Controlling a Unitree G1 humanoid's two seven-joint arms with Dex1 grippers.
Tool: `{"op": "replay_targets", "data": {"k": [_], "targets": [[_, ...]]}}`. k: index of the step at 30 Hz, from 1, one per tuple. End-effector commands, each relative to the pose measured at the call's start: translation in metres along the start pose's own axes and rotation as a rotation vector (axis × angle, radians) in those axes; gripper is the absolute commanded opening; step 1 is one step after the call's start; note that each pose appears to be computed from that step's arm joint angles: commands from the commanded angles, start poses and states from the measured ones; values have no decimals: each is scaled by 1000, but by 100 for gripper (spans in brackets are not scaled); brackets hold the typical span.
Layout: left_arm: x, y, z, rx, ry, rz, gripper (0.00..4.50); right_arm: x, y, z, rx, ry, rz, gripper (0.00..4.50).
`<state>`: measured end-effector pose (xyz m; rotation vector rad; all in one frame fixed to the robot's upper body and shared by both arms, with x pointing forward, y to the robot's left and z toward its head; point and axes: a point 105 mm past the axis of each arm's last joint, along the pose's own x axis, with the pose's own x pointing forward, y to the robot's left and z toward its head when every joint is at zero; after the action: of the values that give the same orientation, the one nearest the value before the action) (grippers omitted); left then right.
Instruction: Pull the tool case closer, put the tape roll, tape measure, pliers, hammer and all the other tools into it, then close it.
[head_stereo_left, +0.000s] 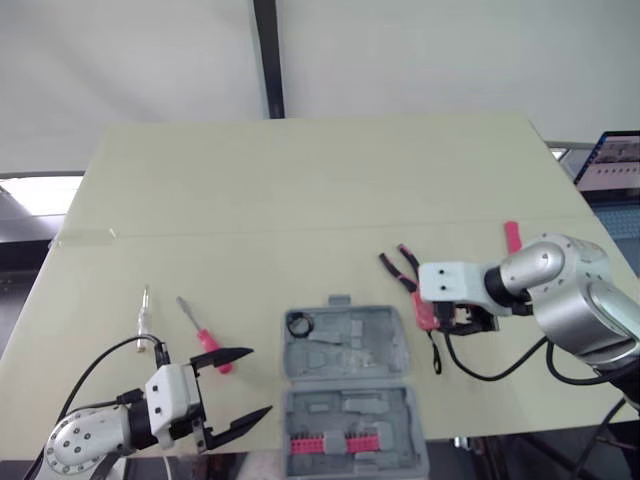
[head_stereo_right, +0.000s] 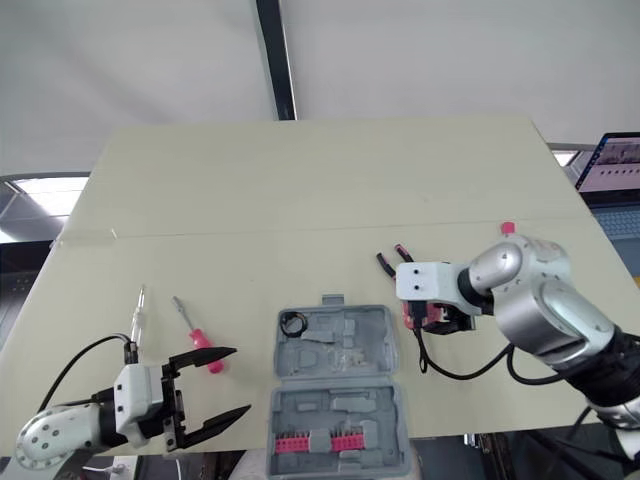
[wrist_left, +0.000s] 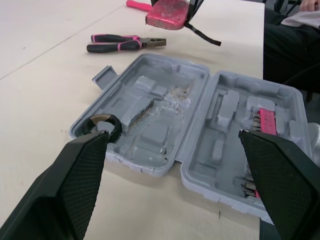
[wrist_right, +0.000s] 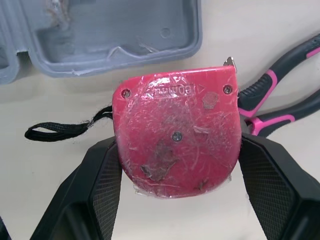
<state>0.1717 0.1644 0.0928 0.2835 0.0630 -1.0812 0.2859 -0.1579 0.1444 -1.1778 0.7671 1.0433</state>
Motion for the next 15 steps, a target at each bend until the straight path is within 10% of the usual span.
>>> {"op": "replay_targets", "data": {"k": [1, 15], "targets": [[0, 1, 4, 36, -3, -6, 450, 5, 2, 19, -43, 15, -3, 297], [0, -4, 4, 38, 5, 5, 450, 45, 2, 54, -63, 79, 26, 297]]}}
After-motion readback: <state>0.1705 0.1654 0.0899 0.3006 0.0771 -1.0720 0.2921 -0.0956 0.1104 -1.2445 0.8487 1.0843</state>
